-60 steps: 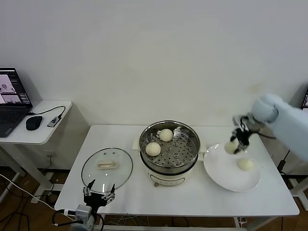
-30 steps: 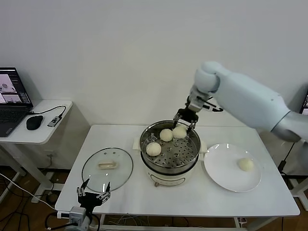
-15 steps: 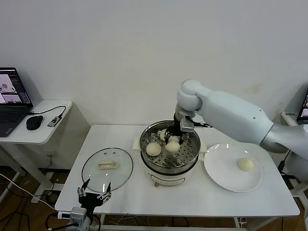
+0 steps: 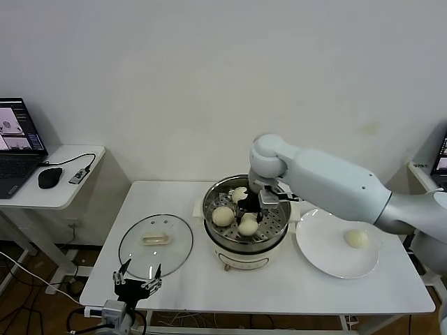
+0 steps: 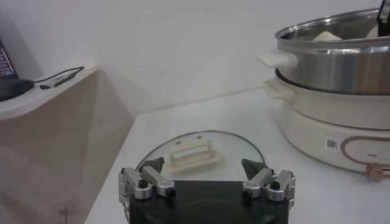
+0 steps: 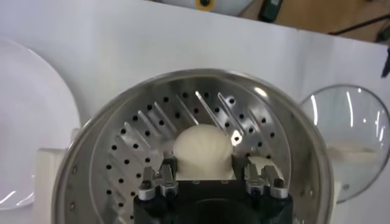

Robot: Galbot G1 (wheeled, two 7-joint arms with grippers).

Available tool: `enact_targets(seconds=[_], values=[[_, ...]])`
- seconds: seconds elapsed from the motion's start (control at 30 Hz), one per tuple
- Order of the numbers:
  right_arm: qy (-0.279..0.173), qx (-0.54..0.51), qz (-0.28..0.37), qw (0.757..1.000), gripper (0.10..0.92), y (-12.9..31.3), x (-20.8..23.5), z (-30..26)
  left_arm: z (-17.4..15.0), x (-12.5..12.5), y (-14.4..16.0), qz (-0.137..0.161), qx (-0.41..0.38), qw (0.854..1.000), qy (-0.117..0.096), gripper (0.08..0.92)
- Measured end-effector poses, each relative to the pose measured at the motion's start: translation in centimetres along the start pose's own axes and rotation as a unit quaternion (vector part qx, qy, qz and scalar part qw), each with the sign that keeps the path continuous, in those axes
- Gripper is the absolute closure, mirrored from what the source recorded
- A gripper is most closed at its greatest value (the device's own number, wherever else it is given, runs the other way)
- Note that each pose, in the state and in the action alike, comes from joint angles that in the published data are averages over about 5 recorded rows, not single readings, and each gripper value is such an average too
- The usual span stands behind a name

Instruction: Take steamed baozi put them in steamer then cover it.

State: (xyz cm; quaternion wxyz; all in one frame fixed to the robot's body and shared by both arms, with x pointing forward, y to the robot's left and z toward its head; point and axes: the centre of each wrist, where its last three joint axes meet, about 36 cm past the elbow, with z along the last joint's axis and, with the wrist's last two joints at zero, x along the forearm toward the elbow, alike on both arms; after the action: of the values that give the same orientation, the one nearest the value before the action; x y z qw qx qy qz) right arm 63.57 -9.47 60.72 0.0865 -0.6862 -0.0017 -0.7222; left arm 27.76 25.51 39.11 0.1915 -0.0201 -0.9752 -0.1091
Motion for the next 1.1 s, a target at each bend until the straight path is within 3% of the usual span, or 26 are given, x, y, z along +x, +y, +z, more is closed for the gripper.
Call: enact_targets(seconds=[0.33, 0.6, 0.9, 1.1], values=[[-0.008, 0.000, 0.001, 1.000, 0.442, -0.3, -1.2, -0.3, 0.0, -0.1, -0.1, 0.001, 0.000, 1.000, 0.000, 0.177], [-0.003, -0.020, 0.009, 1.000, 0.244, 0.2, -0.6, -0.5, 0.1, -0.2, -0.1, 0.002, 0.000, 1.000, 0.001, 0.177], [0.026, -0.096, 0.035, 0.994, 0.200, 2.4, 3.7, 0.1, -0.1, -0.4, 0.0, 0.006, -0.002, 1.000, -0.001, 0.177], [0.039, -0.230, 0.061, 0.970, 0.200, 7.0, 7.5, 0.3, -0.5, -0.5, 0.1, 0.011, -0.004, 1.000, -0.008, 0.177]])
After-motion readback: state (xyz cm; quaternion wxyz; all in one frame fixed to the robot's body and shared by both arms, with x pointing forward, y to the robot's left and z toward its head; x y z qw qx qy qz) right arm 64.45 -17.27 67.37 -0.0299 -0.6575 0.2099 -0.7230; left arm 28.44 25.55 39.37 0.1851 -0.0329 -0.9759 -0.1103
